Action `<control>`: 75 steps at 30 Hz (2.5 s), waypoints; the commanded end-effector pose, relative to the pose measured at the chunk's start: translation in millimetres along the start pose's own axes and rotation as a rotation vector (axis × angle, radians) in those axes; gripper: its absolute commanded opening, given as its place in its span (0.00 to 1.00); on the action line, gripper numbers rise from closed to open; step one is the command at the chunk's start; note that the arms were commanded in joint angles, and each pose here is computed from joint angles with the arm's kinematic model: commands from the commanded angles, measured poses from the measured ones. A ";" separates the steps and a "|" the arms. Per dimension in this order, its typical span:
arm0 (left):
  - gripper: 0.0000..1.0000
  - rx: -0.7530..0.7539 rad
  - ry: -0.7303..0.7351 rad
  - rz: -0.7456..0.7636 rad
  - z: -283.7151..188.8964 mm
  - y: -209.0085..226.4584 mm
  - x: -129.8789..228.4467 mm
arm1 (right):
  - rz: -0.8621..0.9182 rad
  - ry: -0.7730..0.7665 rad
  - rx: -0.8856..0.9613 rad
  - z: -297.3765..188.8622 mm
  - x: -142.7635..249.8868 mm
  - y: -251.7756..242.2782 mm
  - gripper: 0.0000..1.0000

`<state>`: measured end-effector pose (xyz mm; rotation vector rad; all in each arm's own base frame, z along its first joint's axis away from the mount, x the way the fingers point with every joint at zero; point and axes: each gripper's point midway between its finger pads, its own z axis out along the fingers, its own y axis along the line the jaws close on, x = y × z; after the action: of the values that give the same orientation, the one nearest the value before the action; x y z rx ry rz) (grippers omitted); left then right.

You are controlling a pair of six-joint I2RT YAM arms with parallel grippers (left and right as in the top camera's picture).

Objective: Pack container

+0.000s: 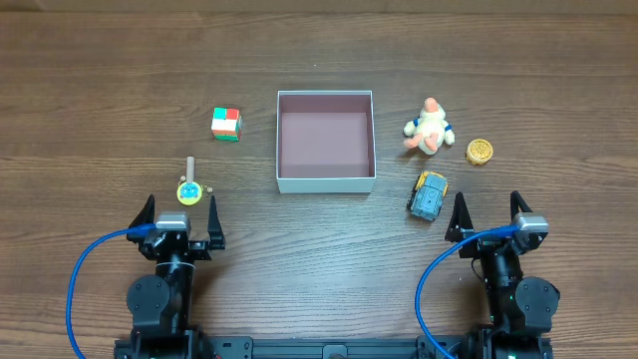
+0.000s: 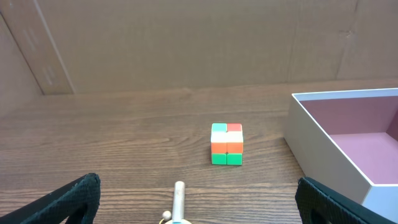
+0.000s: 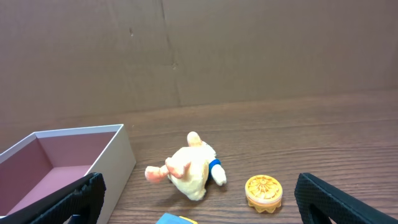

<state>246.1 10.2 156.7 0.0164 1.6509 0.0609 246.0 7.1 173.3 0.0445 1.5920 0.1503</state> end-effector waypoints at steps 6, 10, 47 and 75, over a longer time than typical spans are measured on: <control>1.00 -0.003 -0.006 0.011 -0.2 1.1 0.3 | -0.001 -0.003 0.004 0.2 2.0 -0.4 1.00; 1.00 -0.003 -0.006 0.011 -0.2 1.1 0.3 | -0.001 -0.003 0.004 0.2 2.0 -0.4 1.00; 1.00 -0.003 -0.006 0.011 -0.2 1.1 0.3 | -0.027 0.186 -0.129 27.9 -81.2 32.0 1.00; 1.00 -0.003 -0.006 0.011 -0.2 1.1 0.3 | 0.298 1.294 0.333 88.9 47.2 -24.7 1.00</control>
<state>246.2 10.4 156.4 0.0176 1.6513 0.0632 328.0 9.9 112.6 0.3574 2.9444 0.2757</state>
